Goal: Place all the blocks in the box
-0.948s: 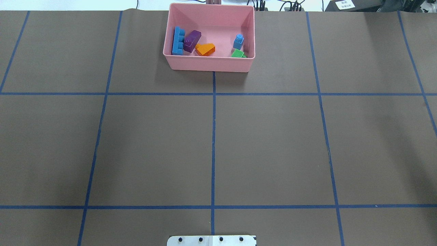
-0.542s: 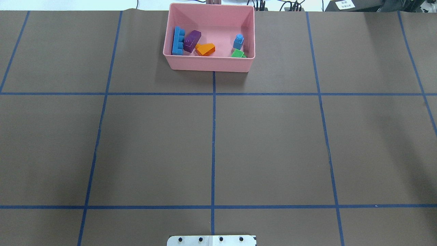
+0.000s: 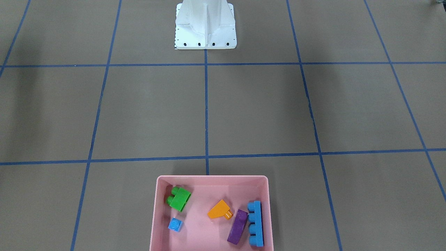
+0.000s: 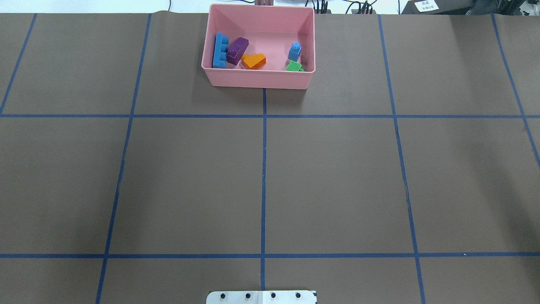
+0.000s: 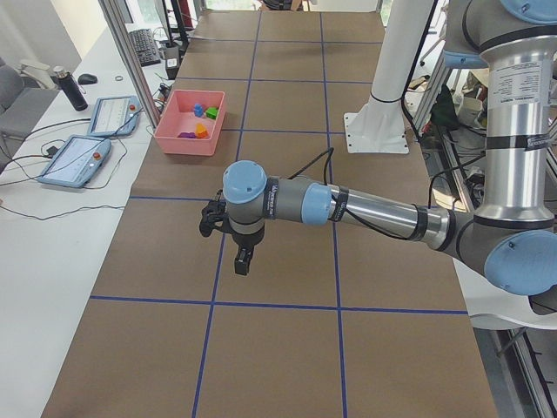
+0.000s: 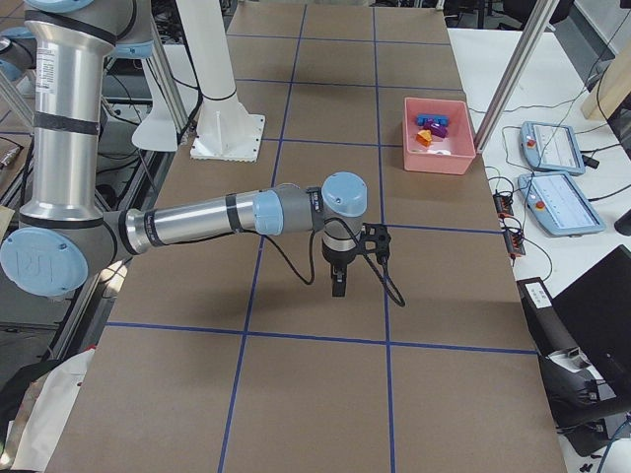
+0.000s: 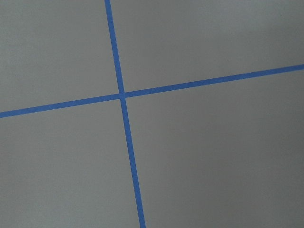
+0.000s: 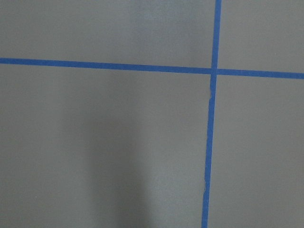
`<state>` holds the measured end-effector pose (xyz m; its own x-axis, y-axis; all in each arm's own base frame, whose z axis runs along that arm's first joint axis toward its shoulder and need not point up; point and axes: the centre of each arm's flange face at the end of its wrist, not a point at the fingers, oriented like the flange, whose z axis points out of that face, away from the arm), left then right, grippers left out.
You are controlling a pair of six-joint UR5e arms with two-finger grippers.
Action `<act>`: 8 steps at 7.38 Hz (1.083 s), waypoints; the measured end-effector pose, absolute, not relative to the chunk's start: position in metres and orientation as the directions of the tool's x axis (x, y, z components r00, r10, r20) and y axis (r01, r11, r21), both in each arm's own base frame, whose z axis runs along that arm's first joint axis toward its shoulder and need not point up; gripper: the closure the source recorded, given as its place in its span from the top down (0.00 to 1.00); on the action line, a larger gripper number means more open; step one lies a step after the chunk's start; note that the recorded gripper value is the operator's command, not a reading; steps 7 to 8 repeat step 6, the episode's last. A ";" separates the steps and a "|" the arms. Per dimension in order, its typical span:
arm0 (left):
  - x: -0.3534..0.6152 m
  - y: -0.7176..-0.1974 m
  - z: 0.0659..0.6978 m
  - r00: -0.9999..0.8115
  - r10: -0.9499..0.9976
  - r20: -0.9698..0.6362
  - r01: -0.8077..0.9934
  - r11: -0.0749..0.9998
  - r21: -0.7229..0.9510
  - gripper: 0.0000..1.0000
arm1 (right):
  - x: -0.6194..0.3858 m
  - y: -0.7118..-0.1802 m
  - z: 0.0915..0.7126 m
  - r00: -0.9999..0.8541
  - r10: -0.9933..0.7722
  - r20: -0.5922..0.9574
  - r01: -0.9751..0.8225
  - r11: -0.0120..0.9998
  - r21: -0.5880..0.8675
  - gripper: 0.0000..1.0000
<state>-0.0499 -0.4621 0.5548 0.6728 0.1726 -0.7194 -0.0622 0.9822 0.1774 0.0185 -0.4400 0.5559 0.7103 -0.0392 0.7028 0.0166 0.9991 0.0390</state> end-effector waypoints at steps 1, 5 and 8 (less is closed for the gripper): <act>-0.050 -0.463 0.552 0.673 0.177 -0.718 -0.063 0.981 0.183 1.00 | 0.018 -0.440 0.554 0.709 -0.042 0.704 0.017 0.999 0.043 1.00; -0.050 -0.463 0.539 0.671 0.196 -0.715 -0.062 0.976 0.209 1.00 | 0.018 -0.439 0.556 0.694 -0.046 0.719 0.022 0.999 0.042 1.00; -0.050 -0.462 0.542 0.672 0.191 -0.716 -0.062 0.977 0.202 1.00 | 0.020 -0.437 0.559 0.677 -0.033 0.735 0.017 0.999 0.029 1.00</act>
